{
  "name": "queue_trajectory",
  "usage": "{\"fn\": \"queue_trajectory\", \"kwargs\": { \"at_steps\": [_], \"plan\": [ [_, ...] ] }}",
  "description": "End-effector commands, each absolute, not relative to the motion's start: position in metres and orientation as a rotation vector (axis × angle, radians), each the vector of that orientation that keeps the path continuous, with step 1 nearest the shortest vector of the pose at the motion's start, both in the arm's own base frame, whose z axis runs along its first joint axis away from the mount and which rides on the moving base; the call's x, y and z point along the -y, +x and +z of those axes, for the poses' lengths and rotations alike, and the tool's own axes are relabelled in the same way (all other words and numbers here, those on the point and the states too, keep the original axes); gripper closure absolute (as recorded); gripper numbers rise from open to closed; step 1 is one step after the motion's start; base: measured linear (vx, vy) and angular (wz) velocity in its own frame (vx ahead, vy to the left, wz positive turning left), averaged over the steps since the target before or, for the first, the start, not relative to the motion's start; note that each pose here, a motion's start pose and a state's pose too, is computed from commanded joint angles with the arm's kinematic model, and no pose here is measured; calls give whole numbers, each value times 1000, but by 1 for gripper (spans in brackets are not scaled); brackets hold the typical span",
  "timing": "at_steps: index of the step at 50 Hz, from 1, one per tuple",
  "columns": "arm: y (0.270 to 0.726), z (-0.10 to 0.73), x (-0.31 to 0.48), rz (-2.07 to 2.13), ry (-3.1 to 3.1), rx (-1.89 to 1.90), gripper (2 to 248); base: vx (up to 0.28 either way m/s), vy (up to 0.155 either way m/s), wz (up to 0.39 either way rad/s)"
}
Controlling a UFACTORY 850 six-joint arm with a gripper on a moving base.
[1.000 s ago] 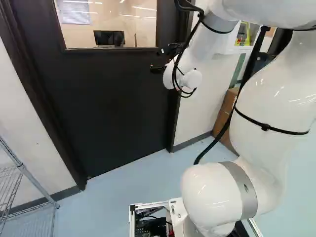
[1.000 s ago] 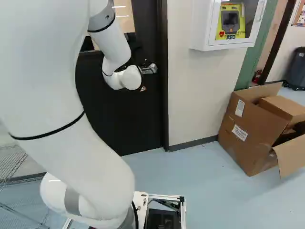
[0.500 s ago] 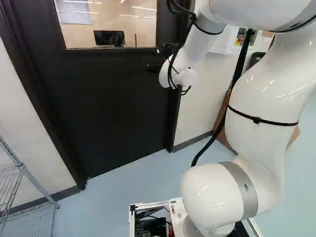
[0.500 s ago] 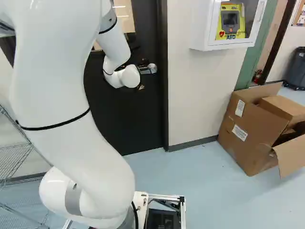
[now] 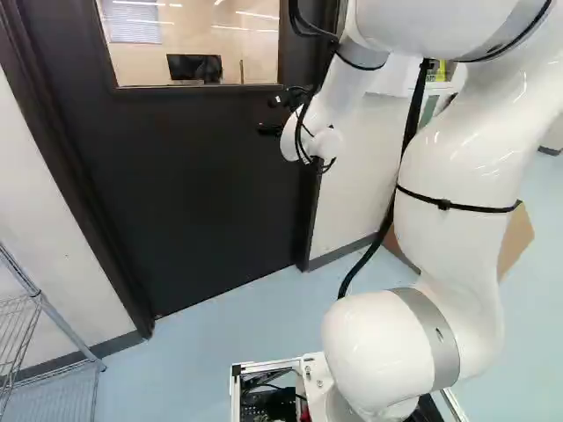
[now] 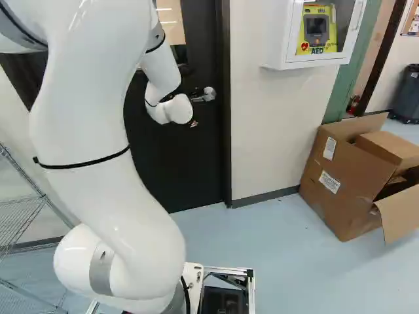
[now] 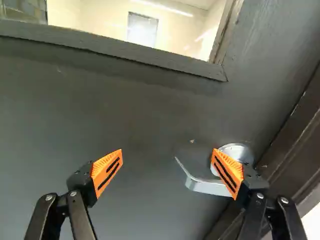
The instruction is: Open the door and move inside
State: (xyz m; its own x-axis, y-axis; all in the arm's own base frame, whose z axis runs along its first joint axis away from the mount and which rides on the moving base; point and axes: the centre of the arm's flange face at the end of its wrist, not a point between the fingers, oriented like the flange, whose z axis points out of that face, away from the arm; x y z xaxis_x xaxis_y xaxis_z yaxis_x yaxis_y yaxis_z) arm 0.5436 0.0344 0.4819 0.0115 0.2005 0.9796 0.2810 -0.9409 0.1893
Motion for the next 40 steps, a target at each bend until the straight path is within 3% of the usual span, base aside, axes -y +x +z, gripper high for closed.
{"fn": "queue_trajectory", "kwargs": {
  "at_steps": [40],
  "plan": [
    [546,438,-35,-2002,-2268,518,3,0,0,0]
  ]
}}
